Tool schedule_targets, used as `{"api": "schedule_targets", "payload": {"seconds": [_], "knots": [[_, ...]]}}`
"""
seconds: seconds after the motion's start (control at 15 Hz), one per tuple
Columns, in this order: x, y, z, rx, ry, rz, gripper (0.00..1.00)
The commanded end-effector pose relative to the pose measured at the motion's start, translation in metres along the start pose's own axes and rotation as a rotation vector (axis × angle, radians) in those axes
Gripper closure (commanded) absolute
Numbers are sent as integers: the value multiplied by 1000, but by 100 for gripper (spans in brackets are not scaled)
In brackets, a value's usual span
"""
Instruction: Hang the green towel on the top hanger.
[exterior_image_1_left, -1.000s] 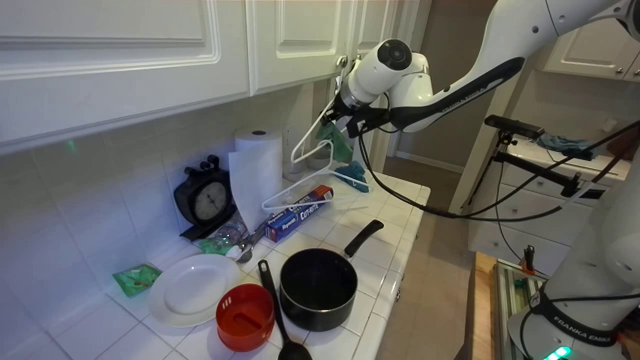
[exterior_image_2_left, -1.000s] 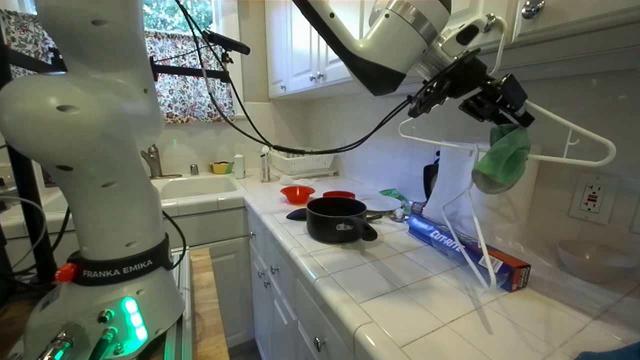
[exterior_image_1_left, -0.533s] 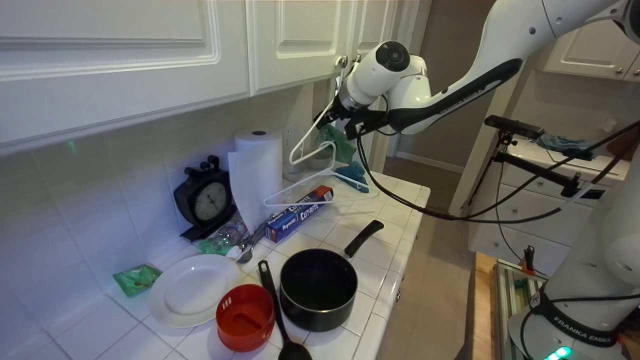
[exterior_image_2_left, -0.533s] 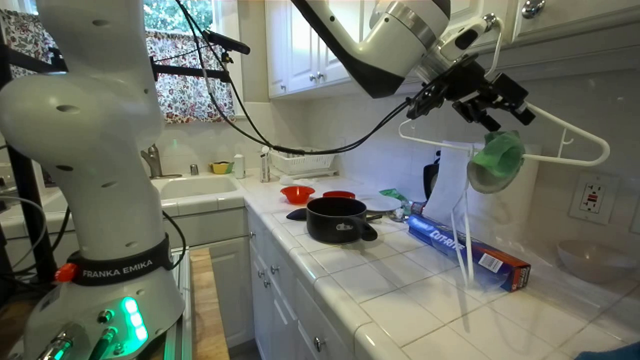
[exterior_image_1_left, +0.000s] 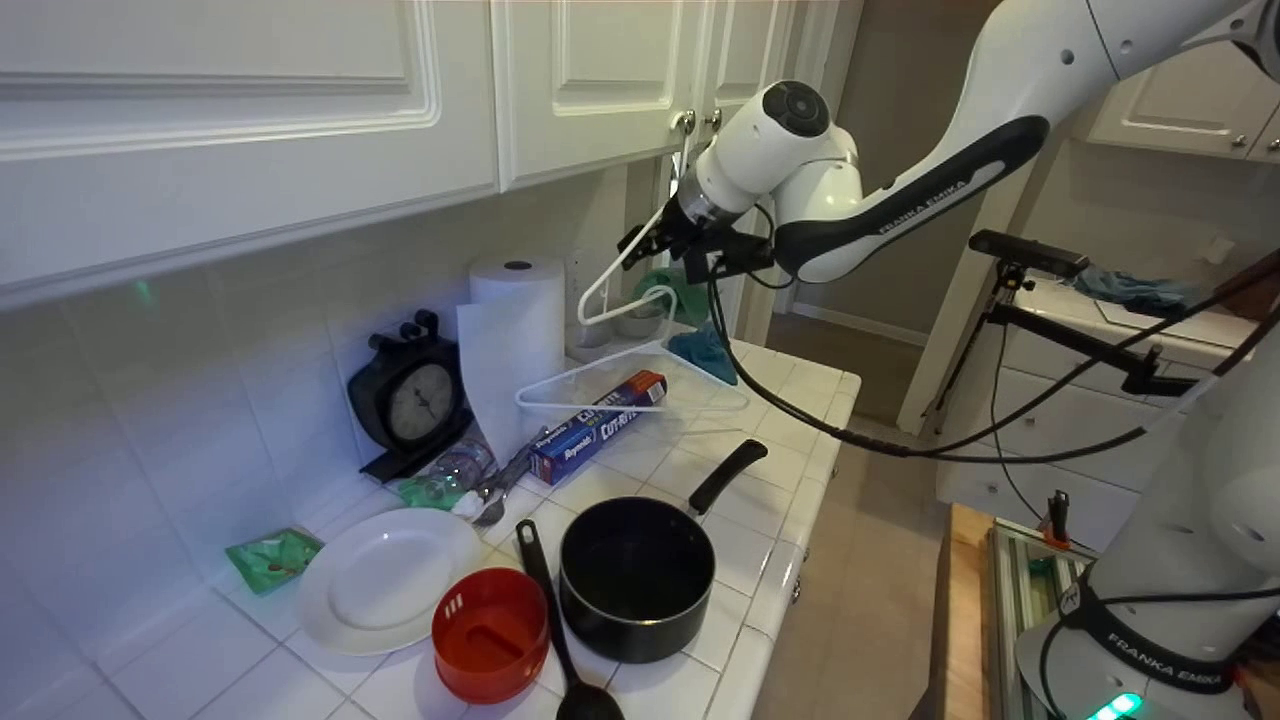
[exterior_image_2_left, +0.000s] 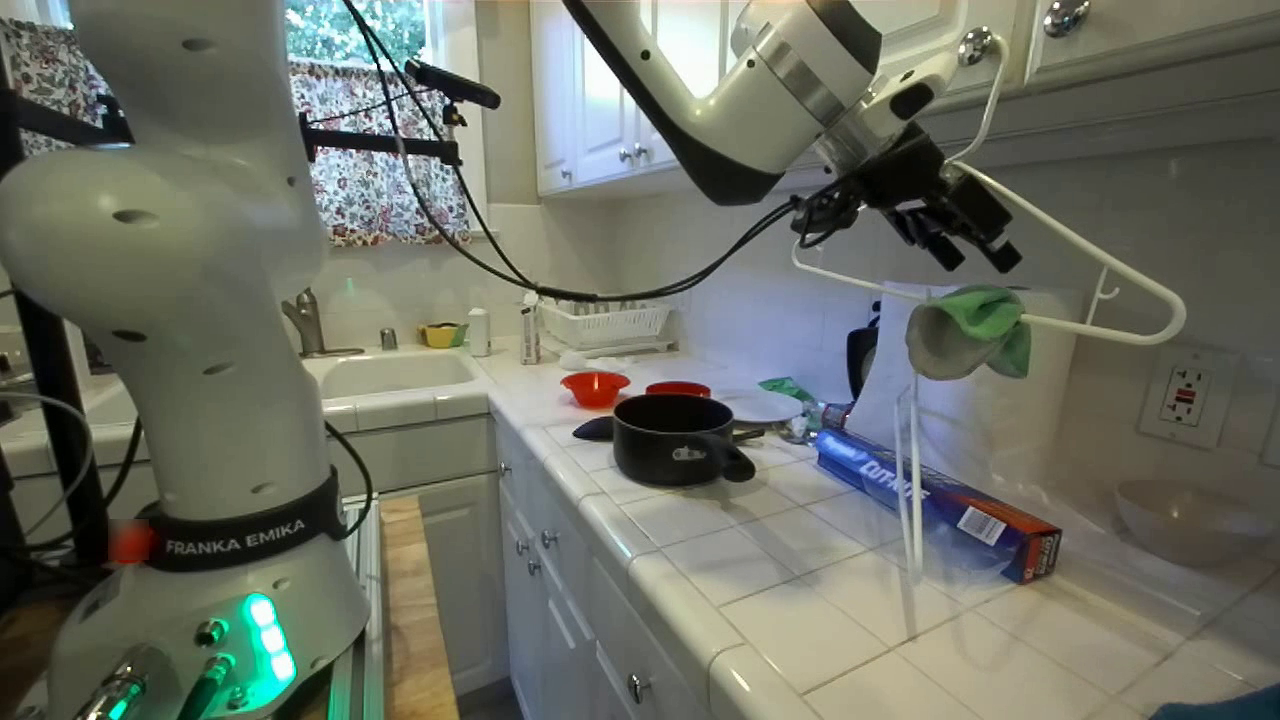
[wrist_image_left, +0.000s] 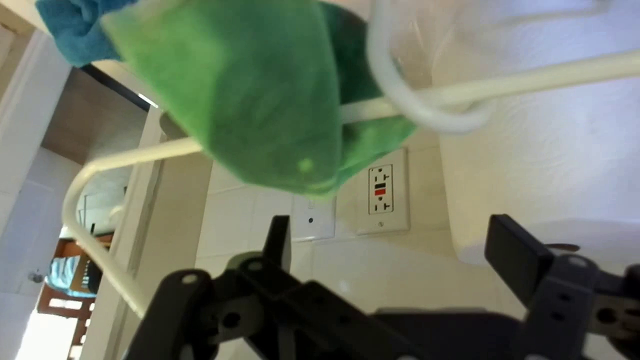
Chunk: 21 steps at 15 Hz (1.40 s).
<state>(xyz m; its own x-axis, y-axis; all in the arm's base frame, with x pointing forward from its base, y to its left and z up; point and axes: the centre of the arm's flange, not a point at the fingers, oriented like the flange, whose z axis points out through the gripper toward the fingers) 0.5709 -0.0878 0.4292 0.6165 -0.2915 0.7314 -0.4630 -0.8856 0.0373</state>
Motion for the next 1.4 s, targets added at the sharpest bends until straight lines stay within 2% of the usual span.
{"api": "schedule_targets", "payload": {"seconds": [0.0, 0.13, 0.27, 0.73, 0.87, 1.27, 1.33], "knots": [[-15, 9, -27, 67, -85, 55, 0], [-26, 12, -38, 87, -97, 80, 0], [-33, 16, -50, 92, -74, 83, 0], [-47, 22, -92, 96, -6, 15, 0], [-49, 25, -105, 116, -42, 16, 0], [-60, 37, -123, 210, -240, 89, 0], [-60, 39, -128, 207, -268, 99, 0]]}}
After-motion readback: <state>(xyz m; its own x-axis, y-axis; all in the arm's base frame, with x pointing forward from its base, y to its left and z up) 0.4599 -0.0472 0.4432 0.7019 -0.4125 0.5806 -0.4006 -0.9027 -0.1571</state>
